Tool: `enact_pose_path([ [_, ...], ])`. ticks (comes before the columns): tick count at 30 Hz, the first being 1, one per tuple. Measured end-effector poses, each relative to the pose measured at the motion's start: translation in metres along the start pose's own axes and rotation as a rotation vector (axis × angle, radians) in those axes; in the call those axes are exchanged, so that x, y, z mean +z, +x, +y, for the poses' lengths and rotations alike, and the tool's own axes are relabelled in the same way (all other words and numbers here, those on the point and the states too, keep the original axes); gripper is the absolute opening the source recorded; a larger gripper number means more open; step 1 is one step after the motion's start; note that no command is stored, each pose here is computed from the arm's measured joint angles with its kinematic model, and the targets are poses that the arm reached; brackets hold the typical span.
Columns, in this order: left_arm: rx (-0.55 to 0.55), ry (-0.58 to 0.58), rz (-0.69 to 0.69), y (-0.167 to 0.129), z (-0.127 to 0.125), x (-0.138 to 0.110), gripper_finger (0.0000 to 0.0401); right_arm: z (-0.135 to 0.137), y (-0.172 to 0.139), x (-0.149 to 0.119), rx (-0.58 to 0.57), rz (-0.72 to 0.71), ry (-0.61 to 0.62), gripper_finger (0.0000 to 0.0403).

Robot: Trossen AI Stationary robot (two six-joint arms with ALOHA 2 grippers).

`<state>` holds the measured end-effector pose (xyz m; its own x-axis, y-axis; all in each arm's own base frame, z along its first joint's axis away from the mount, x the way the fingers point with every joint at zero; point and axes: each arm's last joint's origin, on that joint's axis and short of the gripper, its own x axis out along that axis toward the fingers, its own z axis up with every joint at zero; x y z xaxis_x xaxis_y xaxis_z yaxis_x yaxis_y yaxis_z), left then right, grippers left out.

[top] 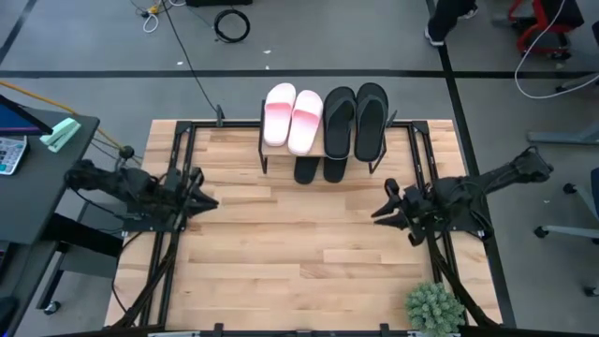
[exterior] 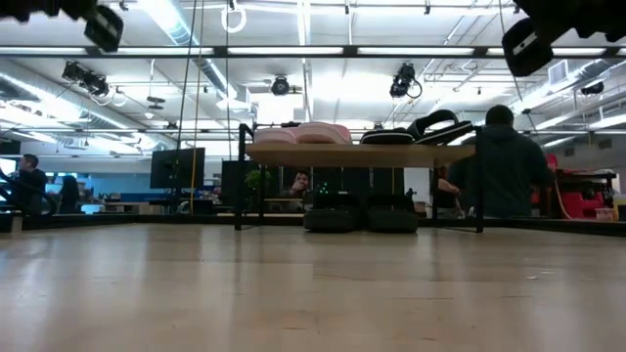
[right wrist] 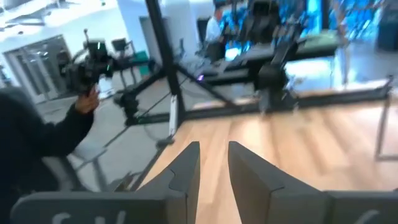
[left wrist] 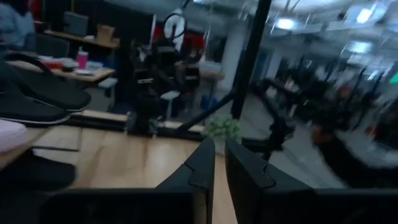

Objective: Pick and place slides into the shelf
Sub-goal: Return to Home Position

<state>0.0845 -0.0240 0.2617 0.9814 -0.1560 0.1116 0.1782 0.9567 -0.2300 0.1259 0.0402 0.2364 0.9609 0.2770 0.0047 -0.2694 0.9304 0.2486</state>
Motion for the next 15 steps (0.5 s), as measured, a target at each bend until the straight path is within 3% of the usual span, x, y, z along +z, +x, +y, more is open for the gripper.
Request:
enact_pose_path([
  [5, -0.054, -0.042, -0.040, -0.004, 0.007, -0.034, 0.0035, -0.004, -0.014, 0.009, 0.011, -0.084, -0.042, 0.0090],
  [9, -0.058, -0.051, -0.059, -0.008, 0.010, -0.044, 0.0037, -0.001, -0.024, 0.013, 0.065, -0.111, -0.042, 0.0090],
  [15, -0.054, -0.071, -0.008, -0.006, 0.011, -0.051, 0.0045, -0.003, -0.029, 0.007, 0.053, -0.052, -0.001, 0.0090],
])
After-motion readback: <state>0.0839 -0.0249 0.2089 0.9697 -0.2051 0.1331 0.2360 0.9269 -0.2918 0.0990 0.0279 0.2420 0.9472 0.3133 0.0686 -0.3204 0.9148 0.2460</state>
